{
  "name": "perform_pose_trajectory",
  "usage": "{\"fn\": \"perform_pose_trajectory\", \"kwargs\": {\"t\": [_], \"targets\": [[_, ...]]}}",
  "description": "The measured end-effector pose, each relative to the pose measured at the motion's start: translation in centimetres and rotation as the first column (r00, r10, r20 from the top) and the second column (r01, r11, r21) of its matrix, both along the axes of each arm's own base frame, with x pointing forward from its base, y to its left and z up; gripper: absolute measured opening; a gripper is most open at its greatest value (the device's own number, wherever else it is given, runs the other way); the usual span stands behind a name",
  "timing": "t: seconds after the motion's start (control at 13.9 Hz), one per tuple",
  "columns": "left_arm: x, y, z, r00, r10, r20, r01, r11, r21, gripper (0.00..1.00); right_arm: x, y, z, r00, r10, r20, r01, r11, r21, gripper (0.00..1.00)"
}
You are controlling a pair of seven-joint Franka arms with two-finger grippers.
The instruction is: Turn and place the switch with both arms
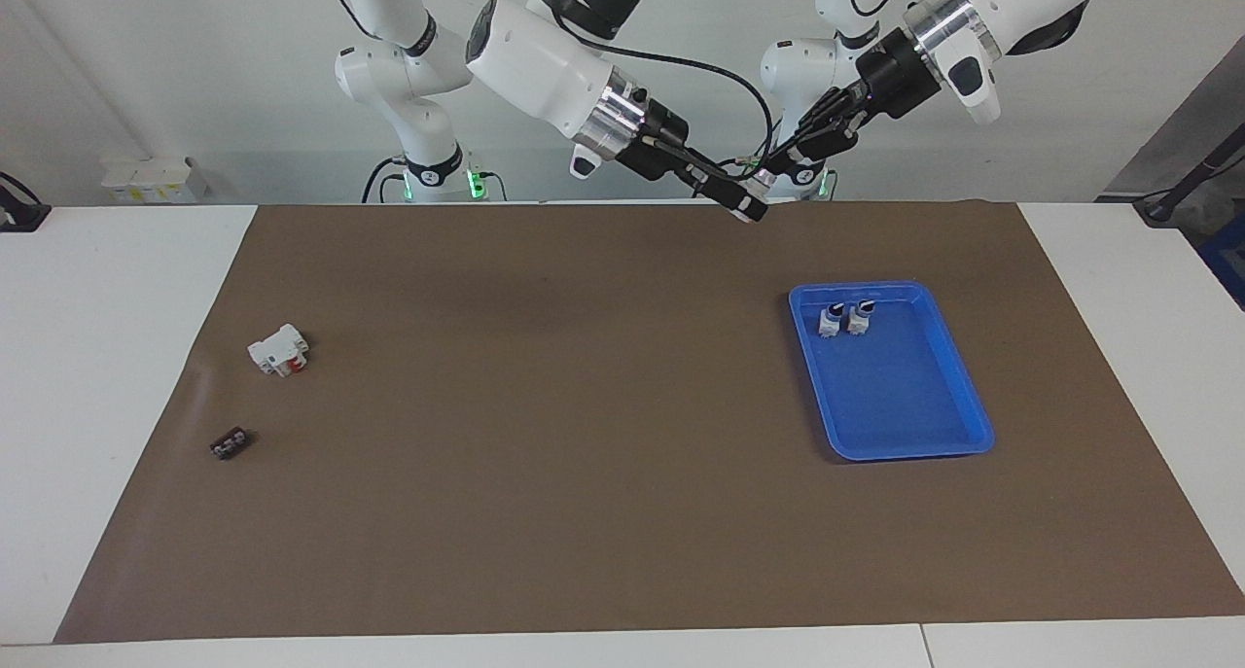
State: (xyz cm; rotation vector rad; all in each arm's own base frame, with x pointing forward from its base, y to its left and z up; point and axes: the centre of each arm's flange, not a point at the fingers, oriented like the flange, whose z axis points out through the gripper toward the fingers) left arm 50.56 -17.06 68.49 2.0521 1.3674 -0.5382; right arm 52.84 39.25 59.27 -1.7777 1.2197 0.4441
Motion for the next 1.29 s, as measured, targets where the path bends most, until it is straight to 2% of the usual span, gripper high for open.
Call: {"fn": "perform_pose_trajectory", "kwargs": {"t": [0.36, 0.57, 1.29], "targets": [[0.01, 0.10, 0.02, 0.987, 0.120, -0.110, -0.120, 0.993, 0.005, 0.10, 0.00, 0.01, 0.02, 1.000, -0.004, -0.006, 0.004, 1.000, 0.003, 0.42], [0.01, 0.13, 0.02, 0.975, 0.165, -0.152, -0.165, 0.986, 0.011, 0.10, 0.00, 0.01, 0.02, 1.000, -0.005, -0.007, 0.005, 1.000, 0.003, 0.42], [-0.32, 0.49, 0.10, 0.968, 0.183, -0.174, -0.184, 0.983, 0.010, 0.10, -0.39, 0.14, 0.25, 1.000, -0.002, -0.004, 0.002, 1.000, 0.002, 0.42]]}}
